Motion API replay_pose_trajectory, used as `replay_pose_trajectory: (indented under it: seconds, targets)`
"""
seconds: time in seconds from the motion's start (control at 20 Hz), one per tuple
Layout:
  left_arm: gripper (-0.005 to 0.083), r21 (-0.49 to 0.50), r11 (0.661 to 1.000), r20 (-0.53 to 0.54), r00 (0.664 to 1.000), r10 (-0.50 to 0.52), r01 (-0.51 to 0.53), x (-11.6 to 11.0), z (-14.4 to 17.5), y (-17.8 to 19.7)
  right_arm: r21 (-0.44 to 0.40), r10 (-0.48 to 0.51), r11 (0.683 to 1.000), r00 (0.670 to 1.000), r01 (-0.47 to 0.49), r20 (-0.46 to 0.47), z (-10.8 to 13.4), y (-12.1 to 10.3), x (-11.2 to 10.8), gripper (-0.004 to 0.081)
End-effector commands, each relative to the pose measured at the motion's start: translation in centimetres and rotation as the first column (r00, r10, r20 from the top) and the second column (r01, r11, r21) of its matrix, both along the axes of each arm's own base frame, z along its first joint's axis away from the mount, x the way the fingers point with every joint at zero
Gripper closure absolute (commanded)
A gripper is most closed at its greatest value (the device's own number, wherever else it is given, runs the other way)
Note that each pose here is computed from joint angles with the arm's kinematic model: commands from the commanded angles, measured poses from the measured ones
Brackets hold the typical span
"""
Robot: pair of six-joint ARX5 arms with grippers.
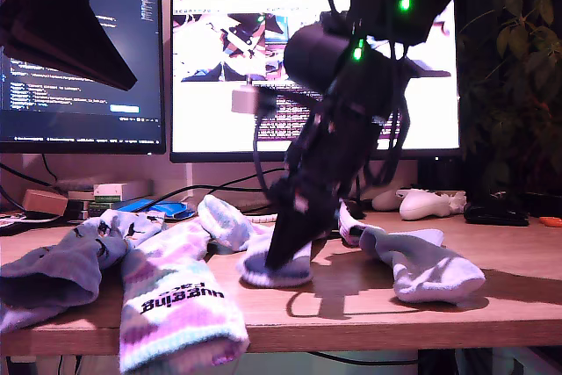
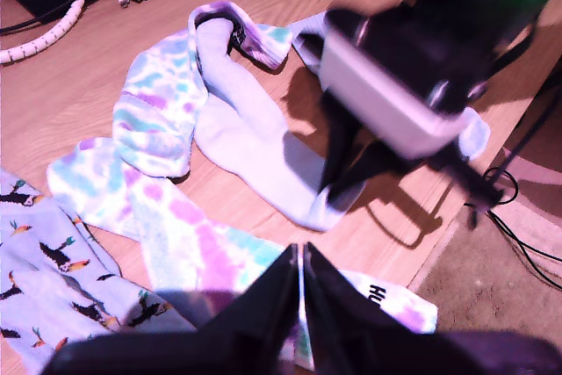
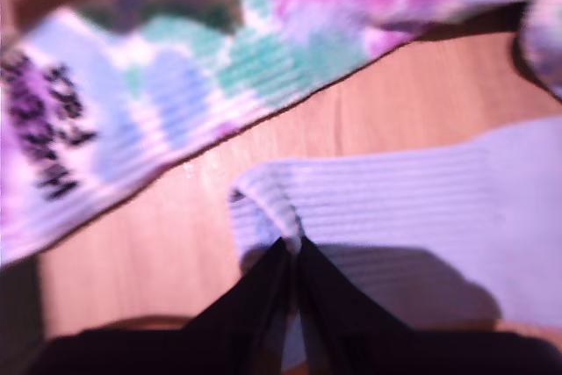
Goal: Pair up the socks based on colour and pattern, by placing them on top of one another
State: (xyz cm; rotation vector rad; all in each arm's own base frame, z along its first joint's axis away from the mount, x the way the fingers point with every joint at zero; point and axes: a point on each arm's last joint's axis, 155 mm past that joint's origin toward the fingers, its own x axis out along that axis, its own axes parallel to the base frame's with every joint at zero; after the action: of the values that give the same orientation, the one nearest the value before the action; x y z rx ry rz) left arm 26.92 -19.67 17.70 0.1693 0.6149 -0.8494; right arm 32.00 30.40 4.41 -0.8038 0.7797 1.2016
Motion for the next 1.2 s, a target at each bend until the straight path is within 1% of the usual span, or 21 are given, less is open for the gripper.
replay_pose_trajectory:
  seconds: [0.0,0.1,0.35,0.5,0.6,0.7,0.75,0.85,0.9,1.05,1.1,1.15]
  targets:
    - [0.0793,0.004,1.000,-0.005,1.000,-0.003,0.003,-0.2,-0.4,0.1,0.054,-0.014,0.998,0.998,0.011,0.053,4.1,0.4,0.3,0.0783]
    - [0.0793,0.003,1.000,-0.005,1.000,-0.003,0.003,-0.2,-0.4,0.1,0.072,-0.032,0.997,0.998,0.028,0.059,5.9,0.0,-0.2,0.0783]
    - [0.0793,0.002,1.000,-0.006,1.000,-0.004,0.004,-0.2,-0.4,0.0,0.130,-0.054,0.991,0.986,0.034,0.156,10.8,-0.6,-0.2,0.0782]
    - [0.0793,0.002,1.000,-0.005,1.000,-0.005,0.005,-0.2,-0.4,0.0,0.137,-0.094,0.989,0.968,0.064,0.231,13.2,-1.6,0.3,0.0783]
    - [0.0793,0.001,1.000,-0.005,1.000,-0.005,0.005,-0.2,-0.4,0.0,0.136,-0.154,0.984,0.941,0.117,0.301,15.0,-3.0,1.6,0.0782]
    - [0.0793,-0.001,1.000,-0.006,1.000,-0.008,0.008,-0.2,-0.4,0.0,0.146,-0.232,0.971,0.903,0.190,0.362,16.8,-4.6,3.2,0.0783]
    - [0.0793,-0.001,1.000,-0.006,1.000,-0.009,0.009,-0.2,-0.4,0.0,0.152,-0.279,0.959,0.875,0.237,0.395,17.7,-5.5,4.3,0.0783]
    - [0.0793,-0.005,1.000,-0.008,1.000,-0.014,0.014,-0.3,-0.3,-0.1,0.181,-0.378,0.926,0.813,0.332,0.443,19.1,-7.3,6.4,0.0782]
    - [0.0793,-0.007,1.000,-0.009,1.000,-0.016,0.016,-0.4,-0.3,-0.2,0.202,-0.410,0.912,0.779,0.357,0.474,20.0,-7.9,7.4,0.0783]
    - [0.0793,-0.011,1.000,-0.011,1.000,-0.022,0.022,-0.5,-0.3,-0.3,0.253,-0.501,0.862,0.669,0.439,0.549,22.2,-10.3,9.9,0.0783]
    - [0.0794,-0.012,1.000,-0.011,1.000,-0.023,0.023,-0.5,-0.3,-0.3,0.274,-0.538,0.837,0.615,0.474,0.576,23.1,-11.5,10.8,0.0783]
    - [0.0793,-0.012,1.000,-0.011,1.000,-0.023,0.023,-0.5,-0.3,-0.3,0.310,-0.576,0.809,0.570,0.499,0.586,24.1,-12.4,11.6,0.0783]
